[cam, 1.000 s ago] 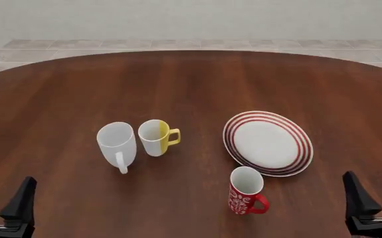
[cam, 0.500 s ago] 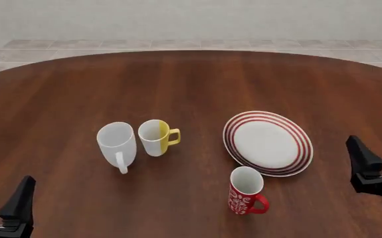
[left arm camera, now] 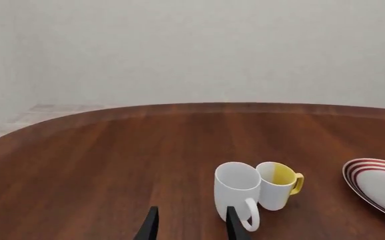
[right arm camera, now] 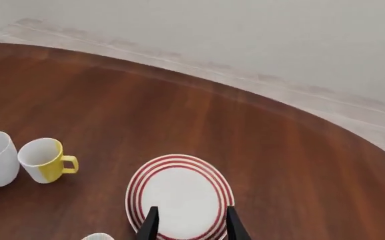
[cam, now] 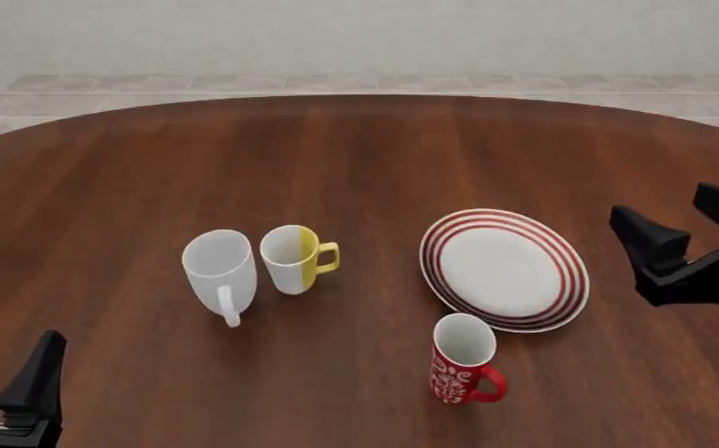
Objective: Pick up the red mug and put it on the plate
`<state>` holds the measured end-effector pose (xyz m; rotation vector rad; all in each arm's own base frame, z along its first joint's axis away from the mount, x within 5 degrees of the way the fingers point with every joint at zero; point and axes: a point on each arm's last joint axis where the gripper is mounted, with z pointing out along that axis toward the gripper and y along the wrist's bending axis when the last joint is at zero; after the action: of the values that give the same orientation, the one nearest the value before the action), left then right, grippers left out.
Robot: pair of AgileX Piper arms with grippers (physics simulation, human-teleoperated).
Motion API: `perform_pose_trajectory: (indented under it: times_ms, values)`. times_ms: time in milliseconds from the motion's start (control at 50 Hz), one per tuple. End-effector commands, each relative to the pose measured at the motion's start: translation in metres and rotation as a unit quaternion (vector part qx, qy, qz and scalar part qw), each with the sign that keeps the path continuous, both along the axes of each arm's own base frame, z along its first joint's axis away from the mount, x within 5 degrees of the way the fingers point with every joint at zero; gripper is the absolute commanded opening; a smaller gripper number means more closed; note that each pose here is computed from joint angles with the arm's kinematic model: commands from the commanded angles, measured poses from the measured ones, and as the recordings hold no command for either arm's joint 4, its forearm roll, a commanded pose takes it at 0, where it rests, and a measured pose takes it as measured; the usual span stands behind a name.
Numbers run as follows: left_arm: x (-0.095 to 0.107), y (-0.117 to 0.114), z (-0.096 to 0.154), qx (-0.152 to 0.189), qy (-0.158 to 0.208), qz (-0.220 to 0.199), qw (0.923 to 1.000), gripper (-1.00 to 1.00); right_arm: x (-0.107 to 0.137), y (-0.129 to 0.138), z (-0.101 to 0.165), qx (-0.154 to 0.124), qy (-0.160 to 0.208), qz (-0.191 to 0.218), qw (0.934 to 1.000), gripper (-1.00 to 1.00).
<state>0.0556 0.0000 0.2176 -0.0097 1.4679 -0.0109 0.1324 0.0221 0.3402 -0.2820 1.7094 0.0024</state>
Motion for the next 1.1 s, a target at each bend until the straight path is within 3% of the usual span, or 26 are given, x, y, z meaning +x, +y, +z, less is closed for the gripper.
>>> perform_pose_trajectory:
  times_ms: [20,260,380,480,620,640,1100]
  values:
    - [0.0,0.0,0.001,0.0,0.0,0.0,1.0,1.0,0.011,0.014,0.009,-0.024,0.027,0.046,0.9983,1.0]
    - [0.0,0.0,0.0,0.001,-0.001,-0.001,1.0,1.0,0.012,0.028,0.01,-0.043,0.053,0.092,0.9935,1.0]
    - [0.0,0.0,-0.001,0.002,-0.001,-0.002,1.0,1.0,0.014,0.036,0.001,-0.078,0.068,0.121,0.9872,1.0]
    - [0.0,0.0,0.001,0.001,-0.001,-0.001,1.0,1.0,0.013,0.038,0.002,-0.076,0.068,0.125,0.9868,1.0]
    - [0.0,0.0,0.002,0.002,-0.002,0.0,1.0,1.0,0.016,0.047,-0.011,-0.091,0.091,0.151,0.9801,1.0]
    - [-0.001,0.0,0.003,0.003,-0.003,0.0,1.0,1.0,0.016,0.049,-0.015,-0.105,0.092,0.16,0.9772,1.0]
    - [0.0,0.0,0.001,0.005,-0.002,-0.001,1.0,1.0,0.012,0.068,-0.042,-0.114,0.145,0.211,0.96,1.0]
